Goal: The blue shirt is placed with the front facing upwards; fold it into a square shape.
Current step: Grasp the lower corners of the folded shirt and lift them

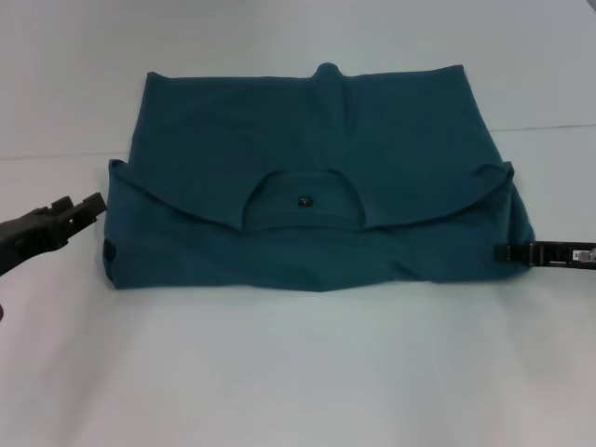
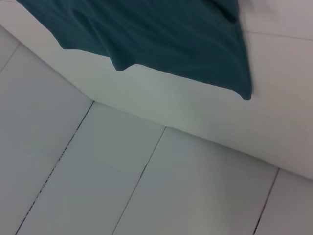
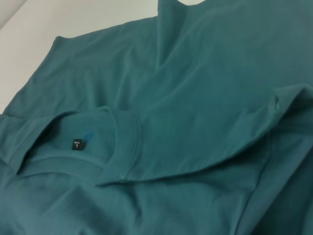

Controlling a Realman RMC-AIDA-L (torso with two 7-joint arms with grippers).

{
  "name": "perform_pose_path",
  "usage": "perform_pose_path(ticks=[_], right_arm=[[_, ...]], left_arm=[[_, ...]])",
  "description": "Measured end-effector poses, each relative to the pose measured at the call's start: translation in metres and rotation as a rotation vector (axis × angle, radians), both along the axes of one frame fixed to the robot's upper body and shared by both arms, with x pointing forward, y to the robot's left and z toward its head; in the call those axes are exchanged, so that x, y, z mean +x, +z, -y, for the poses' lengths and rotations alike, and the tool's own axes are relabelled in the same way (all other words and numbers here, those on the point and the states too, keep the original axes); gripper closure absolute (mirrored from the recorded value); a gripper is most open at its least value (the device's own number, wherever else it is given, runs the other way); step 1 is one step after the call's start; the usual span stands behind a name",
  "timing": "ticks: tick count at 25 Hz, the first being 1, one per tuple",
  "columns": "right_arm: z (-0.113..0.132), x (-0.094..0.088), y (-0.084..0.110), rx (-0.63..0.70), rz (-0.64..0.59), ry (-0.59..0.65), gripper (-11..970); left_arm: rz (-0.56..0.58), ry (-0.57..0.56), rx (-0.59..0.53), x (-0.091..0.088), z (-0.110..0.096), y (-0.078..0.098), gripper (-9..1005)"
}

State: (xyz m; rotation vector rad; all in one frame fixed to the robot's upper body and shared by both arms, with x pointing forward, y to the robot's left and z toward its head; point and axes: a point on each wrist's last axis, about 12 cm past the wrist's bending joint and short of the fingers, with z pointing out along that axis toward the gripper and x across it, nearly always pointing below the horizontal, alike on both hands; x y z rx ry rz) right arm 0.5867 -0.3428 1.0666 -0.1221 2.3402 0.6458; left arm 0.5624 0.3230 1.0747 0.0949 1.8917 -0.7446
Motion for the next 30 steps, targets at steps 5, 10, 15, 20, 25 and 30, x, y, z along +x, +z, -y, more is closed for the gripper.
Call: perform_pose_path(ticks=[5, 10, 15, 20, 25, 30], right_arm=[[0.001, 0.000, 0.001, 0.002, 0.001, 0.000, 785], [0.001, -0.001, 0.002, 0.012, 0.000, 0.016, 904], [0.000, -0.002, 0.004, 0.029, 0.000, 0.027, 927], [0.000, -0.003, 0.004, 0.046, 0.004, 0.022, 927], [0.000, -0.003, 0.004, 0.052, 0.007, 0.020, 927], [0.000, -0.003, 0.004, 0.053, 0.007, 0.020, 927]], left_arm=[[-0.010, 0.005, 0.006, 0.000, 0.001, -0.002, 410], [-0.039, 0.017, 0.046, 0.001, 0.004, -0.009, 411], [-0.082, -0.001, 0.118, 0.003, 0.011, -0.019, 411], [-0.096, -0.015, 0.165, 0.003, 0.014, -0.024, 411], [-0.108, -0.022, 0.202, 0.002, 0.014, -0.029, 412], [-0.119, -0.023, 0.219, 0.001, 0.017, -0.036, 412]])
